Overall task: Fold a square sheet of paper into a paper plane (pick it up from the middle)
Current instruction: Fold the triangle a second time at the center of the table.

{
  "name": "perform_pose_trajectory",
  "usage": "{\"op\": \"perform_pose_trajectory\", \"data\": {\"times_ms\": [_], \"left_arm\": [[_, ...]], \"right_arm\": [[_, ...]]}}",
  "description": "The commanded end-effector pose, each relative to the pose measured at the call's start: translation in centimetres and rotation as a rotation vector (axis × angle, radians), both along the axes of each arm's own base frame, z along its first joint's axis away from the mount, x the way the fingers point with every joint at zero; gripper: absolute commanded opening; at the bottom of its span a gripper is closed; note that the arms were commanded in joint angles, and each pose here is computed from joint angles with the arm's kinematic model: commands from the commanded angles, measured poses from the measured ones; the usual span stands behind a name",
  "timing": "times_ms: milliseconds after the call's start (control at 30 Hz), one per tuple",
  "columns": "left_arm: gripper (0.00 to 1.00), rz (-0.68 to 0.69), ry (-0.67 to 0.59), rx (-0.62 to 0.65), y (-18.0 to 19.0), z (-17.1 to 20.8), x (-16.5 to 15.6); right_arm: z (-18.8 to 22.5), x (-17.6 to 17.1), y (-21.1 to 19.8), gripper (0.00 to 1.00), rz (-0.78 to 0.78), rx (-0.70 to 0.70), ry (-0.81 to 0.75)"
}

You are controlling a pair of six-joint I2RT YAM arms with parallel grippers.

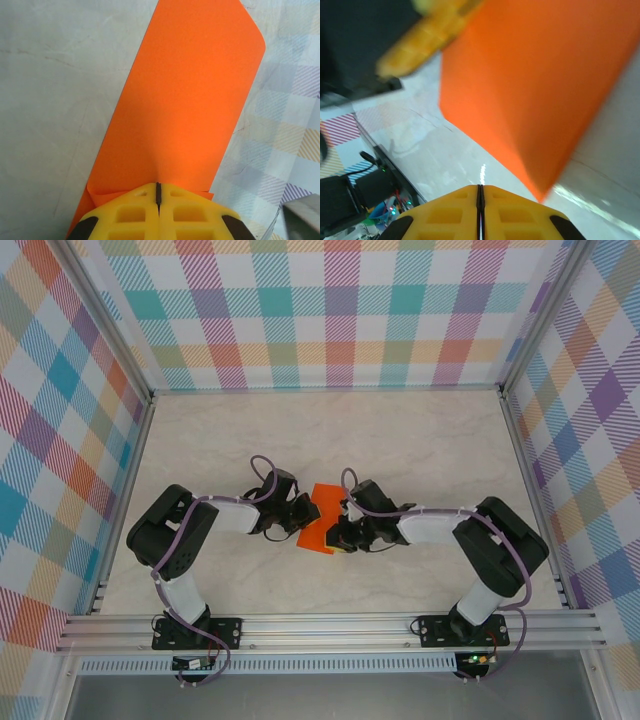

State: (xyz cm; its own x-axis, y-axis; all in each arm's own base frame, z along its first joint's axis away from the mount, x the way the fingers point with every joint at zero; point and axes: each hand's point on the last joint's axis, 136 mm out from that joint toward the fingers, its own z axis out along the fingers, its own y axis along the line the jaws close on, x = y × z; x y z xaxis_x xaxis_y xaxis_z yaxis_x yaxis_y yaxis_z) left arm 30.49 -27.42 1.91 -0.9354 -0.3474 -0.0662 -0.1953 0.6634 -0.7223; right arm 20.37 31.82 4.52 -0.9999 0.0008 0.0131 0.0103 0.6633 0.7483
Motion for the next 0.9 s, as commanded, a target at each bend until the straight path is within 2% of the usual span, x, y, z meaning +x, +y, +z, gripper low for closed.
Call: {"op": "perform_pose_trajectory", "data": {"times_ms": [0, 267, 467, 867], "left_arm": [[0.00, 0.004, 0.128, 0.111, 2.0, -3.9, -2.8], [0.00, 0.003, 0.122, 0.110, 2.0, -3.7, -2.7], [0.00, 0.008, 0.122, 0.124, 2.3, -3.9, -2.8], [0.00, 0.016, 0.126, 0.122, 2.3, -4.1, -2.7]], "right_arm": [[-0.1, 1.1, 0.6, 0.10, -0.033, 0.003, 0.016], [-3.3, 1.3, 0.1, 0.11, -0.062, -0.067, 0.055], [-5.6, -1.2, -2.3, 0.10, -0.055, -0.140, 0.119], [-3.9, -3.5, -3.8, 0.12, -0.026, -0.119, 0.121]]}}
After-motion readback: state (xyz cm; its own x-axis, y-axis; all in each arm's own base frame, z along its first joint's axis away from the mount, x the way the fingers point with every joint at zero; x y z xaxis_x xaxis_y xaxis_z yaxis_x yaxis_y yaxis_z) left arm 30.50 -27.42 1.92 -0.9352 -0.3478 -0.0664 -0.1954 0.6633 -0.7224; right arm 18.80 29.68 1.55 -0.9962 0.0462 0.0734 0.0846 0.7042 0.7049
